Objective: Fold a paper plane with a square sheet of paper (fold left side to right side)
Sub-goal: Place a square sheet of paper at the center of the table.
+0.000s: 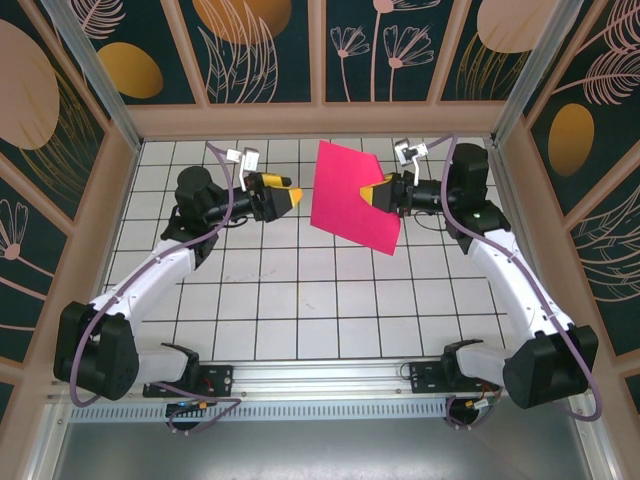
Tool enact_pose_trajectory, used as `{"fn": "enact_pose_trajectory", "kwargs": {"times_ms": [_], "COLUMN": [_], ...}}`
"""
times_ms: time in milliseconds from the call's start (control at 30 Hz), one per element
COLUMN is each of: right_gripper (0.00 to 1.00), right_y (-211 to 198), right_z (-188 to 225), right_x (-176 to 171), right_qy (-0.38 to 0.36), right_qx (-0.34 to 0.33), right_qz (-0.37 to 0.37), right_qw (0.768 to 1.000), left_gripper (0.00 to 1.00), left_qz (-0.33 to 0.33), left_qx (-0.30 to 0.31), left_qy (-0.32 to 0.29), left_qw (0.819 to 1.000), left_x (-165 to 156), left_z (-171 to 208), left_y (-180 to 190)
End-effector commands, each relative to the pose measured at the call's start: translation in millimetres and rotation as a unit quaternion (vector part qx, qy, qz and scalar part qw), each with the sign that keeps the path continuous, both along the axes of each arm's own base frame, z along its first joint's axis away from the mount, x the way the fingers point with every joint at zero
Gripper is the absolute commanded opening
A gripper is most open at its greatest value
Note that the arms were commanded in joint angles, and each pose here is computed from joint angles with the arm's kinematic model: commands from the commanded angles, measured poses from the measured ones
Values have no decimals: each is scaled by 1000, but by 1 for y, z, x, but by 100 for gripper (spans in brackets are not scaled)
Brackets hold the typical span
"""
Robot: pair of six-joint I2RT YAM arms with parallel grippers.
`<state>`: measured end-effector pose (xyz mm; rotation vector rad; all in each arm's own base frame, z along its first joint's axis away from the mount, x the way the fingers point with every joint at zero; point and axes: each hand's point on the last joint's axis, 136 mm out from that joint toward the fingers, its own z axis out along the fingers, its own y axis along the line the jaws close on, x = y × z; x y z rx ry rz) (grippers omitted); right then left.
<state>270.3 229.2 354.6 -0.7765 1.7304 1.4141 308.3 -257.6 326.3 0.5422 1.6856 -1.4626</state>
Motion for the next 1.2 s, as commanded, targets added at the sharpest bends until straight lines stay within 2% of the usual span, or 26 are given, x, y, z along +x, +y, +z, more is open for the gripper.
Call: {"fn": "enact_pose_trajectory", "kwargs": {"times_ms": [0,300,367,400,533,667,733,800,833,1000,1067,1167], "right_gripper": [24,24,24,24,24,25,26,32,36,64,77,87], "right_y": [3,16,17,17,17,15,13,10,6,-23,-44,-72], "right_z": [24,30,30,30,28,16,12,8,4,-26,-44,-70], "right_x": [-19,-29,-28,-28,-25,-16,-12,-6,-1,33,48,64], "right_qy": [-29,-41,-42,-41,-42,-30,-27,-23,-20,15,37,67], "right_qx": [15,18,18,18,14,-1,-9,-18,-25,-77,-104,-135], "right_qz": [38,58,58,57,47,24,11,-10,-26,-145,-209,-284], "right_qw": [999,997,997,997,998,999,1000,1000,999,986,972,947], "left_gripper": [98,98,95,91,70,31,15,1,0,0,0,0], "left_qz": [-54,-98,-107,-110,-111,-111,-107,-99,-94,-55,-43,-29], "left_qx": [-8,1,6,3,5,8,10,16,20,40,47,63], "left_qy": [-46,-46,-42,-53,-50,-39,-32,-18,-11,46,91,153], "left_qw": [997,994,993,993,993,993,994,995,995,997,994,986], "left_x": [-17,-28,-32,-33,-34,-33,-32,-30,-28,-16,-11,-8], "left_z": [20,15,10,20,17,11,5,-6,-10,-49,-75,-117], "left_y": [-13,-35,-39,-41,-41,-42,-42,-41,-41,-38,-38,-36]}}
